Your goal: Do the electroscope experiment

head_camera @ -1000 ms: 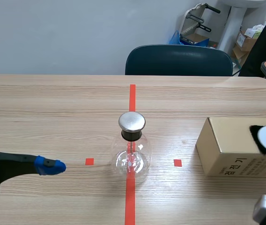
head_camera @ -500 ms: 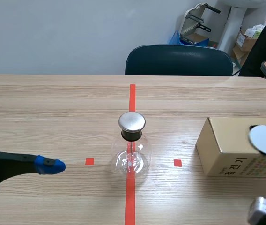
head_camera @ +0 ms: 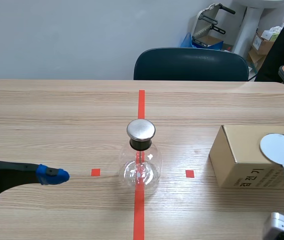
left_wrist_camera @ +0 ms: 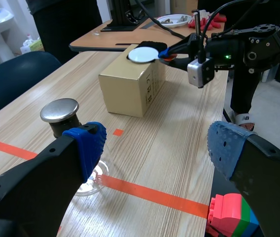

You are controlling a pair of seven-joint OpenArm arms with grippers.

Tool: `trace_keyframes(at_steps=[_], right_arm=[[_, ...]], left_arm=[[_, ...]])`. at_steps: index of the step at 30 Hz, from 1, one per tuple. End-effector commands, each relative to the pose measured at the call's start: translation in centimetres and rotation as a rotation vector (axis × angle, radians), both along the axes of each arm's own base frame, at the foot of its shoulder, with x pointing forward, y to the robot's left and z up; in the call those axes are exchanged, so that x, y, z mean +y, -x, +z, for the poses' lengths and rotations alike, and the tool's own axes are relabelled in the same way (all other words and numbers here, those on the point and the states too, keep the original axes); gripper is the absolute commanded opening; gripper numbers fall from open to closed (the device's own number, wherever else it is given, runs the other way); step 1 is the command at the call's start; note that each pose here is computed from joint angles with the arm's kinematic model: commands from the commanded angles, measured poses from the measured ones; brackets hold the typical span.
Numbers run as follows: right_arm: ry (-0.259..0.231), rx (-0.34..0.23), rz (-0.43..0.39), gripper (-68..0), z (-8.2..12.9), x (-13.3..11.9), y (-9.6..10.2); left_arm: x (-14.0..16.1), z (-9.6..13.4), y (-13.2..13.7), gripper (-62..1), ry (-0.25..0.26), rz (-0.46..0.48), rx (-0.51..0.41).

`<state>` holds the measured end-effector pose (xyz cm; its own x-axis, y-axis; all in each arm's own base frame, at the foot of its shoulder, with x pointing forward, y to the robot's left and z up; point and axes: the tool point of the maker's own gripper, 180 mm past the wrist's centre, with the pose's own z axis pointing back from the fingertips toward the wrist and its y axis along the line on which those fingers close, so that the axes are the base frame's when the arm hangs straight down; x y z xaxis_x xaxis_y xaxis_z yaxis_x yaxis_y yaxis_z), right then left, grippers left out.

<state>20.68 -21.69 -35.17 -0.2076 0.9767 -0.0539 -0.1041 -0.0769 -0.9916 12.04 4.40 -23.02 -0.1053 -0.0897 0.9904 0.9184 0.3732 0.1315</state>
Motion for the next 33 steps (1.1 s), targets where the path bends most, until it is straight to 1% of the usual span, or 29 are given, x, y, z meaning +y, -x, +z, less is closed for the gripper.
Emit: trace_keyframes(at_steps=[1, 5, 6, 7, 8, 9, 10, 13, 14, 15, 16, 17, 18, 21, 22, 23, 24, 25, 26, 30, 31, 32, 33], right_arm=[[0.029, -0.06, -0.04, -66.5, 1.2, -1.1, -0.5], [0.043, -0.079, -0.263, -66.5, 1.6, -5.2, -0.6], [0.046, -0.082, -0.305, -66.5, 1.7, -5.9, -0.5], [0.047, -0.084, -0.324, -66.5, 1.7, -6.3, -0.5], [0.048, -0.084, -0.323, -66.5, 1.7, -6.3, -0.5], [0.047, -0.081, -0.3, -66.5, 1.6, -5.8, -0.5], [0.043, -0.078, -0.255, -66.5, 1.6, -5.0, -0.6], [0.029, -0.062, -0.073, -66.5, 1.2, -1.7, -0.5], [0.025, -0.058, -0.027, -66.5, 1.2, -0.9, -0.4], [0.023, -0.056, -0.006, -66.5, 1.1, -0.5, -0.3], [0.022, -0.057, -0.007, -66.5, 1.1, -0.5, -0.3], [0.015, -0.061, -0.032, -66.5, 1.2, -0.9, -0.3], [0.013, -0.065, -0.077, -66.5, 1.3, -1.7, -0.4], [0.028, -0.073, -0.259, -66.5, 1.4, -5.0, -0.3], [0.032, -0.076, -0.306, -66.5, 1.5, -5.9, -0.2], [0.035, -0.076, -0.331, -66.5, 1.5, -6.3, -0.1], [0.036, -0.074, -0.333, -66.5, 1.5, -6.4, 0.0], [0.038, -0.072, -0.313, -66.5, 1.4, -6.0, 0.0], [0.036, -0.067, -0.271, -66.5, 1.3, -5.3, -0.1], [0.017, -0.05, -0.051, -66.5, 1.0, -1.3, 0.1], [0.015, -0.048, -0.028, -66.5, 0.9, -0.9, 0.1], [0.015, -0.048, -0.028, -66.5, 0.9, -0.8, 0.1], [0.016, -0.049, -0.051, -66.5, 1.0, -1.2, 0.1]], left_arm=[[-0.2, 0.5, 0.2, -15.7, 0.031, 0.001, 0.004], [-0.2, 0.5, 0.2, -15.7, 0.03, 0.001, 0.004], [-0.2, 0.5, 0.2, -15.7, 0.03, 0.001, 0.004], [-0.2, 0.5, 0.2, -15.7, 0.03, 0.001, 0.004], [-0.2, 0.5, 0.2, -15.7, 0.03, 0.001, 0.004], [-0.2, 0.5, 0.2, -15.7, 0.03, 0.001, 0.004], [-0.2, 0.5, 0.2, -15.7, 0.03, 0.001, 0.004], [-0.2, 0.5, 0.2, -15.7, 0.03, 0.001, 0.004], [-0.2, 0.5, 0.2, -15.7, 0.03, 0.001, 0.004], [-0.2, 0.5, 0.2, -15.7, 0.03, 0.001, 0.004], [-0.2, 0.5, 0.2, -15.7, 0.03, 0.001, 0.004], [-0.2, 0.5, 0.2, -15.7, 0.03, 0.001, 0.004], [-0.2, 0.5, 0.2, -15.7, 0.028, 0.001, 0.005], [-0.2, 0.4, 0.2, -15.7, 0.027, 0.002, 0.006], [-0.2, 0.4, 0.2, -15.7, 0.027, 0.002, 0.006], [-0.2, 0.4, 0.2, -15.7, 0.027, 0.002, 0.006], [-0.2, 0.4, 0.2, -15.7, 0.027, 0.002, 0.006], [-0.2, 0.4, 0.2, -15.7, 0.027, 0.002, 0.006], [-0.2, 0.4, 0.2, -15.7, 0.027, 0.002, 0.006], [-0.2, 0.4, 0.2, -15.7, 0.027, 0.002, 0.006], [-0.2, 0.4, 0.2, -15.7, 0.027, 0.002, 0.006], [-0.2, 0.5, 0.2, -15.7, 0.027, 0.002, 0.006], [-0.2, 0.5, 0.2, -15.7, 0.027, 0.002, 0.006]])
